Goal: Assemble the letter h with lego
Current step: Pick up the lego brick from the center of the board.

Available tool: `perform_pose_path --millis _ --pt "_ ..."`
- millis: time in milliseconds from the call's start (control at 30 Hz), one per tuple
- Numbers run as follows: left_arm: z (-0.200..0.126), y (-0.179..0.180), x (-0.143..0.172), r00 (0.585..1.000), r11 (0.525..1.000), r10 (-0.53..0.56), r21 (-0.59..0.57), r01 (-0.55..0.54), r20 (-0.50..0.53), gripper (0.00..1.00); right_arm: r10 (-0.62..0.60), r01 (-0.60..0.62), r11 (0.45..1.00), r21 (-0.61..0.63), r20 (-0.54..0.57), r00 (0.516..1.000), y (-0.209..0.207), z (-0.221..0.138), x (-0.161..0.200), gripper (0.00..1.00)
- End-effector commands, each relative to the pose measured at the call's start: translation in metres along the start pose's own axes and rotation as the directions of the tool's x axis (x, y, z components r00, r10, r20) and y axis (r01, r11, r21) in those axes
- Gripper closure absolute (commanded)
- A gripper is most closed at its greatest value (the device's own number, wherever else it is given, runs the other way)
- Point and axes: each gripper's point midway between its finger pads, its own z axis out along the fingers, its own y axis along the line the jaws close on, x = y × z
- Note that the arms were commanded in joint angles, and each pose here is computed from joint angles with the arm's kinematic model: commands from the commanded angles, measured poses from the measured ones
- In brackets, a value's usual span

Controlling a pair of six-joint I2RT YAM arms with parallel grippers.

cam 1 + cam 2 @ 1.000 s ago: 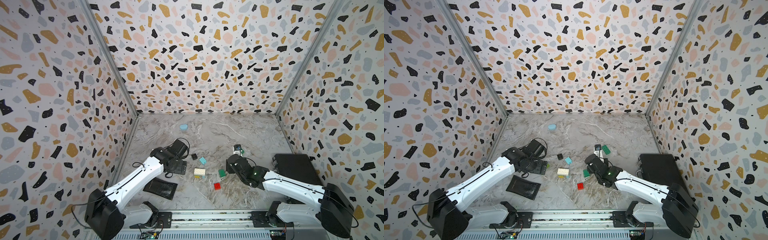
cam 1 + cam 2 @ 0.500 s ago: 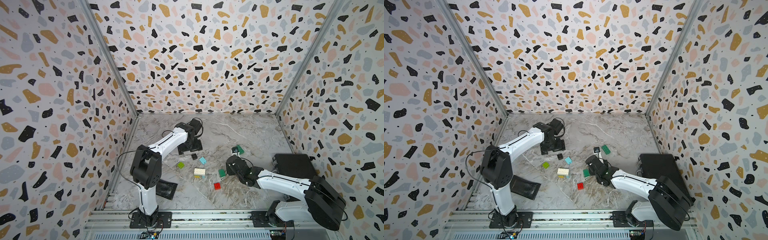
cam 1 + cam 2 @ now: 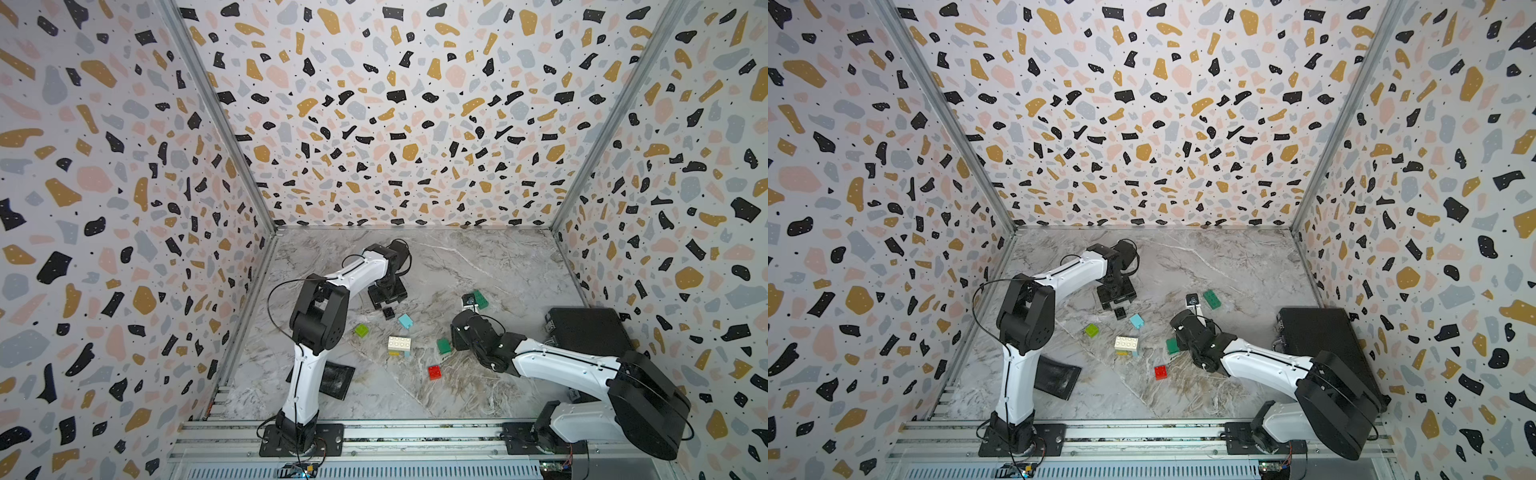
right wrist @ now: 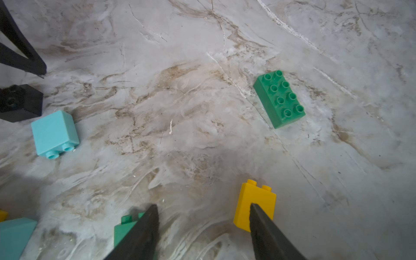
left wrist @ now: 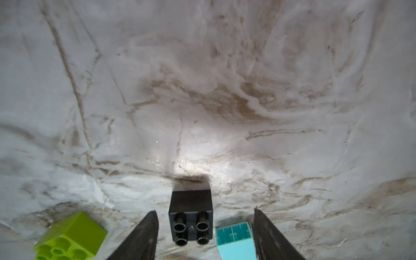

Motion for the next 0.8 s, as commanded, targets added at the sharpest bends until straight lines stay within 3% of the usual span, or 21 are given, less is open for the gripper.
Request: perform_pose_path --millis 0,533,767 --pt "0.006 0.0 -0.001 0.999 1.0 -0.03 -0.001 0.03 -0.012 0.35 0.006 -0.006 1.0 0.001 0.029 1.0 0.002 -0.003 -0.015 0.34" --pt "0.018 0.016 0.014 0.999 1.0 -0.023 -0.016 0.022 -0.043 0.39 -0.006 0.006 1.0 0.018 0.016 1.0 0.0 -0.001 -0.014 0.34" --pt "0.019 0.017 0.017 0.999 1.0 -0.012 -0.011 0.011 -0.052 0.54 -0.007 0.007 1.0 0.019 0.01 1.0 0.0 0.001 -0.013 0.34"
